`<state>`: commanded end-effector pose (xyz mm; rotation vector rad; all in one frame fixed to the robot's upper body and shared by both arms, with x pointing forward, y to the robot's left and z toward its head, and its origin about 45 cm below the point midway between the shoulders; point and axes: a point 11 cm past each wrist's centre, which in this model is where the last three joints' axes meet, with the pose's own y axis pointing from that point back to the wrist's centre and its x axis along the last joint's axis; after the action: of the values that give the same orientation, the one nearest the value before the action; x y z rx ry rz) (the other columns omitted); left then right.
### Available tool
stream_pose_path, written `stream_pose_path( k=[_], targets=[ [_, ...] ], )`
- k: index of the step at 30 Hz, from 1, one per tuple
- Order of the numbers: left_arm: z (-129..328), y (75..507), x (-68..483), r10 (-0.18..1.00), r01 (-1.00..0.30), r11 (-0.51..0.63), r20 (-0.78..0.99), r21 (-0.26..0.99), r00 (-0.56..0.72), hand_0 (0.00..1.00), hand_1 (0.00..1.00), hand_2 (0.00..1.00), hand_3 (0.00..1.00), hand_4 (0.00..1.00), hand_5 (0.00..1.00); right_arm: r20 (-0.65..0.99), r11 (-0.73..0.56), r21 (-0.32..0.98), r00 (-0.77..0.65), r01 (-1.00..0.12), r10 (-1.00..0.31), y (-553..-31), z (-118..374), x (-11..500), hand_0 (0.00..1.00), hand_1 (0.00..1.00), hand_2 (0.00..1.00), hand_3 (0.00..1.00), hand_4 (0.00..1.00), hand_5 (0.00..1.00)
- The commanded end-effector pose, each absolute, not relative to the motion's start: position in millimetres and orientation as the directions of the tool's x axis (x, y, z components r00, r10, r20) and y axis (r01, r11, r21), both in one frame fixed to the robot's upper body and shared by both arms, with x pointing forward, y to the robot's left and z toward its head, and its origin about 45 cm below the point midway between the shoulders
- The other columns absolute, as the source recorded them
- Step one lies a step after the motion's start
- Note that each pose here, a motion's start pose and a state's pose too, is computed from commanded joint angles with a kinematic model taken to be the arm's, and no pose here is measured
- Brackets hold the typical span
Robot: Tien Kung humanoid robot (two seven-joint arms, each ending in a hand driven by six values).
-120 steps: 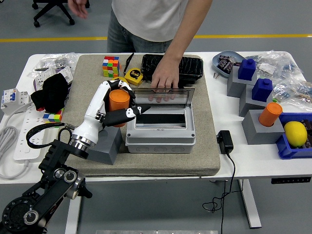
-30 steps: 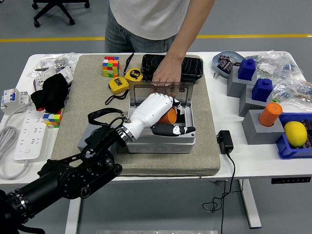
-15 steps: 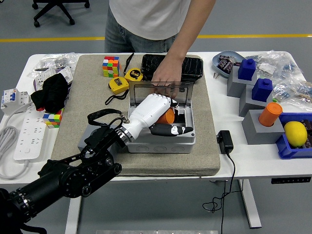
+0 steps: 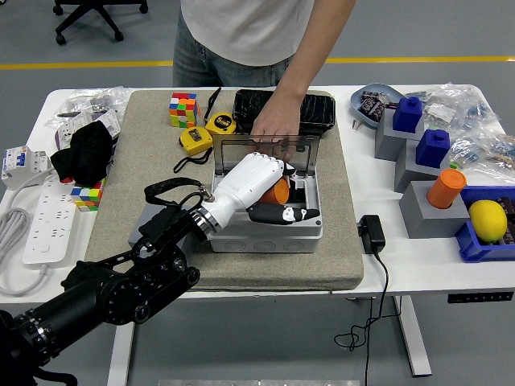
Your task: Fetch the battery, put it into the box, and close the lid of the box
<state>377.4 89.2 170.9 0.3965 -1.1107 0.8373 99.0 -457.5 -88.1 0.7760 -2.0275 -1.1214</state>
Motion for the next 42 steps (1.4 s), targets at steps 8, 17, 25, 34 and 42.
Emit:
stream_pose_path(
  k=[8,17,25,34,42],
  targets=[
    [169.6,89.3,377.3,0.382,-0.756,0.646,0.903,-0.107,0.198,0.333,0.587,0.464,0.468,0.972,0.932,0.274,0.449,0.877,-0.589,-0.173,-0.760,-457.3,-88.0,99.8,0.974,0.782,0.746,0.796,0.998,0.998],
    [170.5,89.8,377.6,0.381,-0.755,0.647,0.903,-0.107,0.198,0.559,0.616,0.519,0.504,0.978,0.969,0.272,0.448,0.877,-0.590,-0.172,-0.760,-456.9,-88.2,99.6,0.974,0.781,0.746,0.796,0.998,0.998],
    [177.0,90.7,377.5,0.395,-0.751,0.647,0.900,-0.131,0.183,0.572,0.592,0.510,0.498,0.982,0.976,0.273,0.448,0.877,-0.590,-0.171,-0.760,-457.1,-88.2,99.1,0.973,0.781,0.746,0.795,0.998,0.998],
    [180.4,89.1,373.5,0.397,-0.736,0.661,0.900,-0.146,0.178,0.541,0.562,0.502,0.492,0.984,0.977,0.275,0.448,0.878,-0.589,-0.170,-0.760,-457.1,-88.4,98.2,0.973,0.782,0.746,0.795,0.998,0.998],
    [197.1,81.8,365.1,0.435,-0.695,0.689,0.884,-0.205,0.171,0.443,0.463,0.468,0.476,0.989,0.988,0.278,0.449,0.878,-0.589,-0.164,-0.759,-457.3,-88.8,96.0,0.973,0.781,0.746,0.795,0.998,0.998]
  ],
)
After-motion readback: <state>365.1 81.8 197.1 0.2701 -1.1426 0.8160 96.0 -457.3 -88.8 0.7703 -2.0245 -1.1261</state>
